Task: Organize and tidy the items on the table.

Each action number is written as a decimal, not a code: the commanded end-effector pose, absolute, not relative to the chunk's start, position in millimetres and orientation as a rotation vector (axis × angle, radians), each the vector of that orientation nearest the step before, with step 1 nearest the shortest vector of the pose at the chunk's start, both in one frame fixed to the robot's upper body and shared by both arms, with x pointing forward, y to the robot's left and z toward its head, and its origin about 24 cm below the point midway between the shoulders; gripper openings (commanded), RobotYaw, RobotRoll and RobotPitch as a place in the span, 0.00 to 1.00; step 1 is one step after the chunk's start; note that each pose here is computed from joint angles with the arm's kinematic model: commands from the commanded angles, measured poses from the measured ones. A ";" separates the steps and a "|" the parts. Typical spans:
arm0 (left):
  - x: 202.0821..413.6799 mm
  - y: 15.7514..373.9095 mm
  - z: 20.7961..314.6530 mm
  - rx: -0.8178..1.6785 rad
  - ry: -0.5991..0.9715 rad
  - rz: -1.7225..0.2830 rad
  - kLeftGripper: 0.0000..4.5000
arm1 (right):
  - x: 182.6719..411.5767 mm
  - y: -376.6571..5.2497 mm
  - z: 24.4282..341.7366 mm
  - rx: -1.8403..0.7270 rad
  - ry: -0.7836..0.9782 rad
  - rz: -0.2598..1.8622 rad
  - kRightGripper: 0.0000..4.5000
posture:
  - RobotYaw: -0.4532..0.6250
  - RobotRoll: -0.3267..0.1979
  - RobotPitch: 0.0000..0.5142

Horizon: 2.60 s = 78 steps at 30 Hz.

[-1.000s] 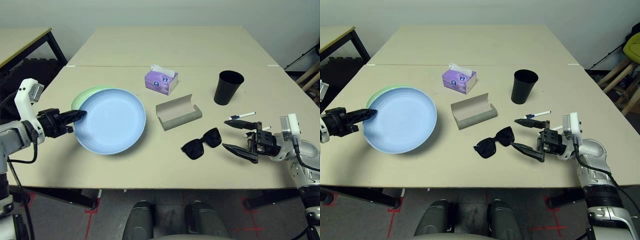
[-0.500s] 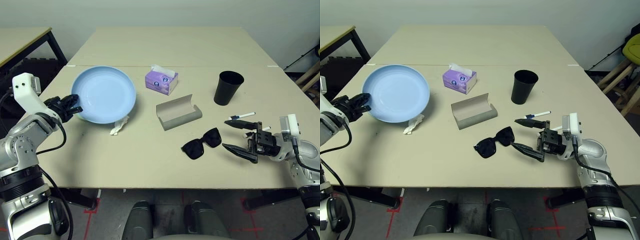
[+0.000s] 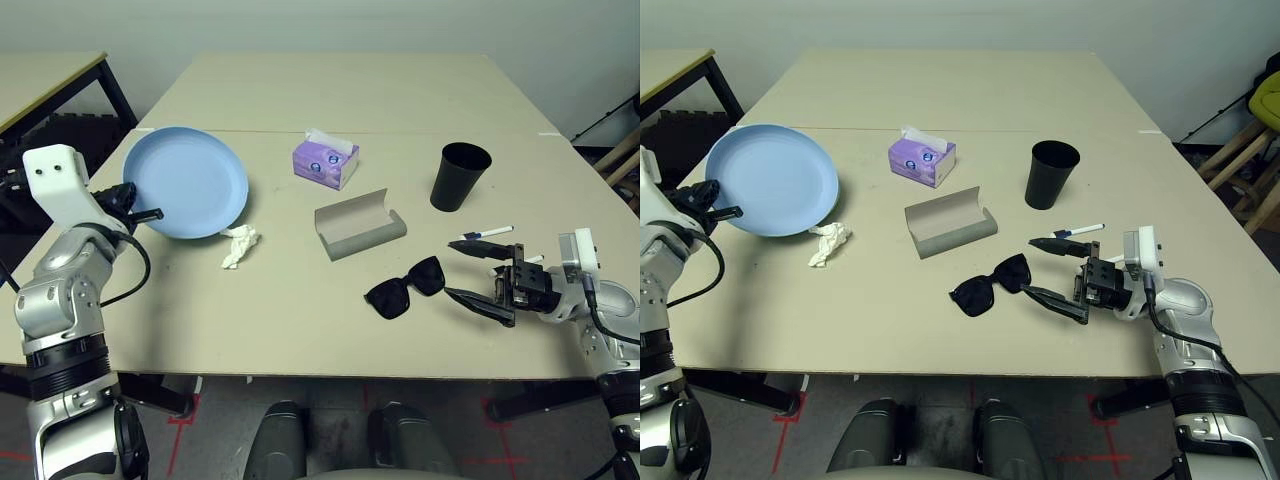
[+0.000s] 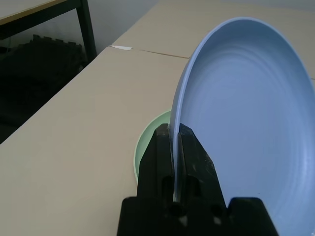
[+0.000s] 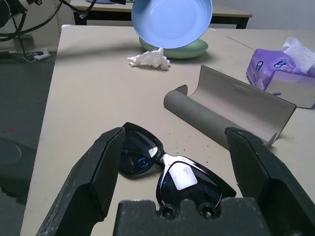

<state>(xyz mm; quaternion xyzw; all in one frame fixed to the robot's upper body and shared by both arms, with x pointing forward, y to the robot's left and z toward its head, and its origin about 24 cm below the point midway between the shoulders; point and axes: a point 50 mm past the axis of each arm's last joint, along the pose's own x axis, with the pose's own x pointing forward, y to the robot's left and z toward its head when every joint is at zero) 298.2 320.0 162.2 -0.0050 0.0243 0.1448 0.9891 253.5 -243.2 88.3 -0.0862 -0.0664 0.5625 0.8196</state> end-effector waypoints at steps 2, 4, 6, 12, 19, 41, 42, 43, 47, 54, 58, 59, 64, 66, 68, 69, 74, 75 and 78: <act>303.7 321.6 160.8 0.011 0.026 0.321 0.00 | 250.7 -242.7 87.5 -0.188 -0.132 1.198 1.00 | 0.51 0.62 0.10; 304.4 322.1 160.6 0.012 0.017 0.327 0.00 | 250.1 -243.1 87.6 -0.189 -0.131 1.196 1.00 | 0.51 0.62 0.10; 304.7 322.6 160.7 0.021 0.013 0.332 0.00 | 249.8 -243.0 87.6 -0.189 -0.131 1.194 1.00 | 0.51 0.62 0.10; 302.8 316.2 162.7 0.051 -0.019 0.291 0.43 | 249.5 -242.5 87.5 -0.186 -0.129 1.195 1.00 | 0.51 0.62 0.10; 297.4 290.8 159.8 0.027 0.028 0.081 0.99 | 250.8 -241.2 88.1 -0.185 -0.134 1.196 1.00 | 0.51 0.62 0.10; 245.2 223.8 132.3 -0.045 0.455 -0.535 0.99 | 251.8 -243.1 90.3 -0.182 -0.157 1.160 1.00 | 0.50 0.62 0.10; 245.3 225.3 129.4 -0.027 0.461 -0.522 0.99 | 251.7 -243.1 90.3 -0.182 -0.157 1.160 1.00 | 0.50 0.62 0.10; 245.9 226.4 127.1 -0.011 0.464 -0.511 0.99 | 252.0 -243.2 90.3 -0.181 -0.157 1.160 1.00 | 0.51 0.62 0.10; 249.7 229.7 116.1 0.115 0.454 -0.459 0.99 | 253.7 -242.7 91.7 -0.168 -0.166 1.152 1.00 | 0.51 0.62 0.10; 254.6 230.0 101.9 0.222 0.432 -0.407 0.99 | 257.2 -241.2 96.0 -0.121 -0.178 1.111 1.00 | 0.50 0.62 0.09; 252.6 232.4 81.2 0.341 0.452 -0.359 0.99 | 255.8 -241.5 94.7 -0.128 -0.170 1.114 1.00 | 0.50 0.62 0.09; 253.5 233.4 78.7 0.355 0.448 -0.340 0.99 | 255.5 -241.4 94.6 -0.127 -0.169 1.113 1.00 | 0.50 0.62 0.09; 259.0 232.6 74.5 0.381 0.416 -0.290 0.91 | 255.3 -240.7 94.0 -0.128 -0.168 1.112 1.00 | 0.50 0.62 0.10; 261.0 232.4 73.7 0.385 0.409 -0.278 0.78 | 255.6 -240.5 94.2 -0.128 -0.168 1.111 1.00 | 0.50 0.62 0.10; 262.5 231.4 73.2 0.387 0.402 -0.276 0.62 | 255.9 -240.2 94.3 -0.129 -0.169 1.111 1.00 | 0.50 0.62 0.09; 263.1 230.8 73.6 0.387 0.397 -0.277 0.52 | 256.0 -240.1 94.3 -0.130 -0.169 1.111 1.00 | 0.50 0.62 0.09; 267.2 227.5 85.4 0.337 0.355 -0.293 0.09 | 256.3 -239.6 94.0 -0.133 -0.167 1.111 1.00 | 0.50 0.62 0.10; 267.9 226.3 90.1 0.312 0.344 -0.306 0.01 | 256.3 -239.5 93.9 -0.134 -0.166 1.111 1.00 | 0.50 0.62 0.10; 269.7 224.1 103.6 0.253 0.318 -0.344 0.00 | 256.6 -239.5 93.9 -0.135 -0.165 1.111 1.00 | 0.51 0.62 0.10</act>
